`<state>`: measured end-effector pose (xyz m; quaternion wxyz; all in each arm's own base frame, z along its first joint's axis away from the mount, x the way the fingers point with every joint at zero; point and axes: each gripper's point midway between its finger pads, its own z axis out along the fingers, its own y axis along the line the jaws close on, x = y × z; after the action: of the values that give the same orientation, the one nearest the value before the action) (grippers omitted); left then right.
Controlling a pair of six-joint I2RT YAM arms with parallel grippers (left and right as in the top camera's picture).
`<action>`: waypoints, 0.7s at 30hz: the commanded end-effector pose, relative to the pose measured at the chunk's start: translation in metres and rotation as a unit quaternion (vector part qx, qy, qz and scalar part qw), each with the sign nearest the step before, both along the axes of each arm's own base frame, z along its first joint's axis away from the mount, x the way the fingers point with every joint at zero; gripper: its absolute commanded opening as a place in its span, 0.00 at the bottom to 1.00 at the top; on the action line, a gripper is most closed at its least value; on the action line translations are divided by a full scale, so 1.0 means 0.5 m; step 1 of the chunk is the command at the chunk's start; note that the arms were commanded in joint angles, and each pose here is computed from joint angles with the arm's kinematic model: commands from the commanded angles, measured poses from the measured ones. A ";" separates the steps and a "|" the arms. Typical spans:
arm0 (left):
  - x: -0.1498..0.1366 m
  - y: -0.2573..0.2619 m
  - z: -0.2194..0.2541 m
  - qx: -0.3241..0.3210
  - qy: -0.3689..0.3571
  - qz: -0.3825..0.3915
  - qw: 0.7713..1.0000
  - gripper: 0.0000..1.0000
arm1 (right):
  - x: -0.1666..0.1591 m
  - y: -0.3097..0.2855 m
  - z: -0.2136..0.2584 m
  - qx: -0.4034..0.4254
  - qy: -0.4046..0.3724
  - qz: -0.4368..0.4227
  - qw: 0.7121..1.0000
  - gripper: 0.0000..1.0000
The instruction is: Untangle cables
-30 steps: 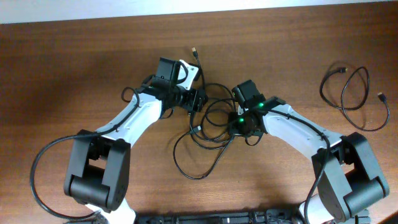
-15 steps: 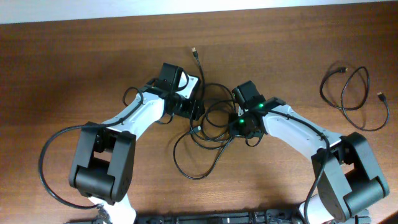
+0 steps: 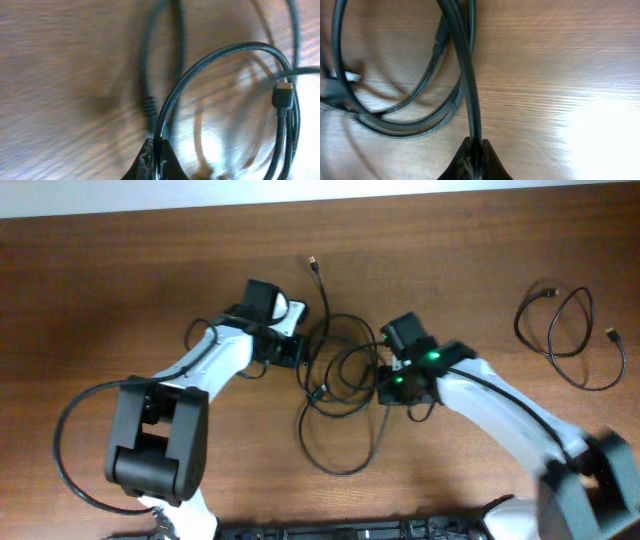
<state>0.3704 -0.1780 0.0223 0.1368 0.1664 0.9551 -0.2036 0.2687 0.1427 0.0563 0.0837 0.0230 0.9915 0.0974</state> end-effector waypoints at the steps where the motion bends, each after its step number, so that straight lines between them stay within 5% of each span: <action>1: 0.017 0.073 0.002 0.001 0.009 0.045 0.999 0.00 | 0.076 -0.083 0.205 -0.035 -0.167 -0.048 0.984 0.04; 5: 0.033 0.163 0.013 0.002 0.016 0.102 0.995 0.00 | 0.100 -0.207 0.428 -0.008 -0.329 -0.156 0.931 0.04; 7: 0.034 0.201 0.011 0.003 0.024 0.126 0.992 0.00 | 0.099 -0.317 0.551 -0.018 -0.435 -0.241 0.867 0.04; 11: 0.033 0.251 0.009 0.003 0.034 0.158 0.987 0.00 | 0.073 -0.469 0.646 -0.069 -0.514 -0.333 0.788 0.04; 14: 0.035 0.285 0.008 0.000 0.042 0.190 0.981 0.00 | 0.069 -0.564 0.608 -0.108 -0.480 -0.390 0.778 0.04; 21: 0.033 0.313 0.007 -0.004 0.053 0.222 0.974 0.00 | 0.108 -0.703 0.401 -0.157 -0.326 -0.439 0.822 0.04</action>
<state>0.3858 -0.0233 0.0164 0.1187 -0.0538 0.9753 -0.1783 0.3250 -0.1951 0.2624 0.4498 0.4002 0.7932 -0.0918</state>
